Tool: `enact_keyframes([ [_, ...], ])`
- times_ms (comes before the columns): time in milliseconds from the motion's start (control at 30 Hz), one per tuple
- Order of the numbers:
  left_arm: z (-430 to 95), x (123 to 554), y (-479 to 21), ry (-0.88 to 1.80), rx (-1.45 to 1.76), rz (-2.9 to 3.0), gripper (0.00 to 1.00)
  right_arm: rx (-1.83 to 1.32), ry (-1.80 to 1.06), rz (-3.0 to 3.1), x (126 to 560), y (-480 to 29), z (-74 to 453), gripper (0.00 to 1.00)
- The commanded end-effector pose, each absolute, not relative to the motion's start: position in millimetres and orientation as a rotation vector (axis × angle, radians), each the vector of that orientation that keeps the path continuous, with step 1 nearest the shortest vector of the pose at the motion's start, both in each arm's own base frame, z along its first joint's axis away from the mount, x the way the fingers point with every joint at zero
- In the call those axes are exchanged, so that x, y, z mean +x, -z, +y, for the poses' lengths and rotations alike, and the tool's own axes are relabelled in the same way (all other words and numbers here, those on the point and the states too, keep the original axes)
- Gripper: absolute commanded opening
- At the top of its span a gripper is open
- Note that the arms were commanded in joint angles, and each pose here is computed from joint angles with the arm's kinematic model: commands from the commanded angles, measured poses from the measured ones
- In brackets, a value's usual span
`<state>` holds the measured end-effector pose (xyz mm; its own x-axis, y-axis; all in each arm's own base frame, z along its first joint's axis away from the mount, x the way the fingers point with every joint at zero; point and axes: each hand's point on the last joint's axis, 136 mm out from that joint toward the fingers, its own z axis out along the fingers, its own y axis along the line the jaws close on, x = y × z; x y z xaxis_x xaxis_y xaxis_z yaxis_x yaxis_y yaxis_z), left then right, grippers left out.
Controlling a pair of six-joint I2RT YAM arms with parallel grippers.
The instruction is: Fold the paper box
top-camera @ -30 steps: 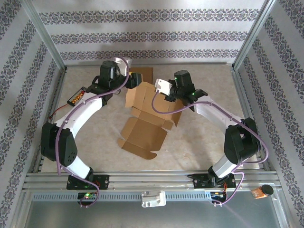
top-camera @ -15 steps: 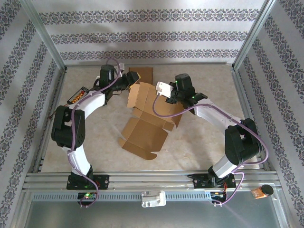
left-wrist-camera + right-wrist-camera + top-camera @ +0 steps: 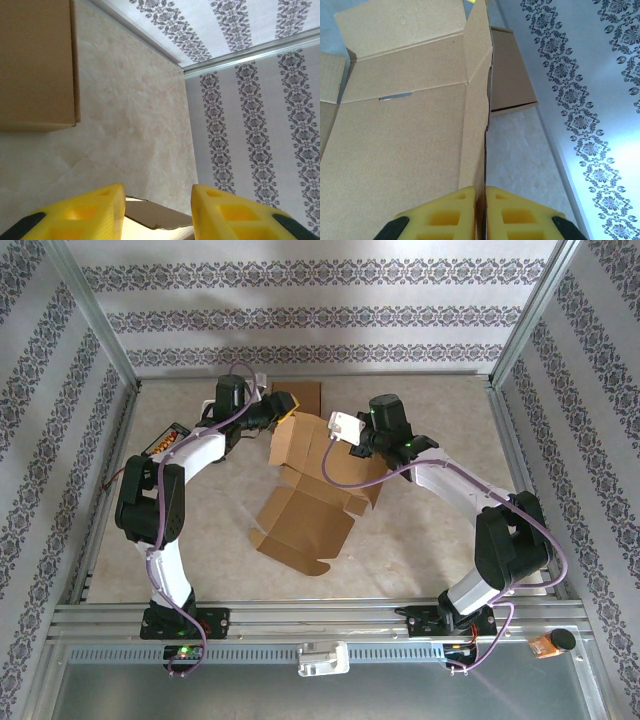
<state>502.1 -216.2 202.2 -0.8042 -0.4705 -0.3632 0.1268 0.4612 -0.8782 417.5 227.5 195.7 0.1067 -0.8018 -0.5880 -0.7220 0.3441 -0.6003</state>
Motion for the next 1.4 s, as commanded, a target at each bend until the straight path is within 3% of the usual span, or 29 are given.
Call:
enact_keyframes([
  [0,-228.8,497.1,-199.6,1.397,-0.252,2.161,0.39,-1.38,0.083,1.601,417.4,-209.1,237.1,0.12],
  [300,-240.7,465.9,-211.9,1.411,-0.227,2.147,0.29,-1.316,0.132,1.675,428.4,-204.5,228.6,0.08],
  [700,-271.6,450.8,-155.9,1.467,-0.227,2.227,0.29,-1.365,0.094,1.655,419.0,-189.7,246.5,0.1],
  [867,-272.9,453.1,-161.5,1.478,-0.189,2.181,0.29,-1.378,0.131,1.65,416.8,-187.0,244.7,0.11],
  [933,-271.7,452.5,-169.8,1.449,-0.137,2.158,0.34,-1.384,0.155,1.643,415.7,-187.4,243.3,0.11],
  [1100,-241.3,445.1,-170.9,1.086,0.017,2.16,0.49,-1.426,0.271,1.601,413.6,-184.2,239.2,0.12],
  [1233,-208.5,427.4,-166.3,0.789,0.131,2.15,0.51,-1.457,0.336,1.578,412.4,-178.8,236.4,0.12],
  [1367,-201.0,398.7,-155.4,0.683,0.249,2.169,0.51,-1.493,0.395,1.541,411.8,-173.3,236.6,0.12],
])
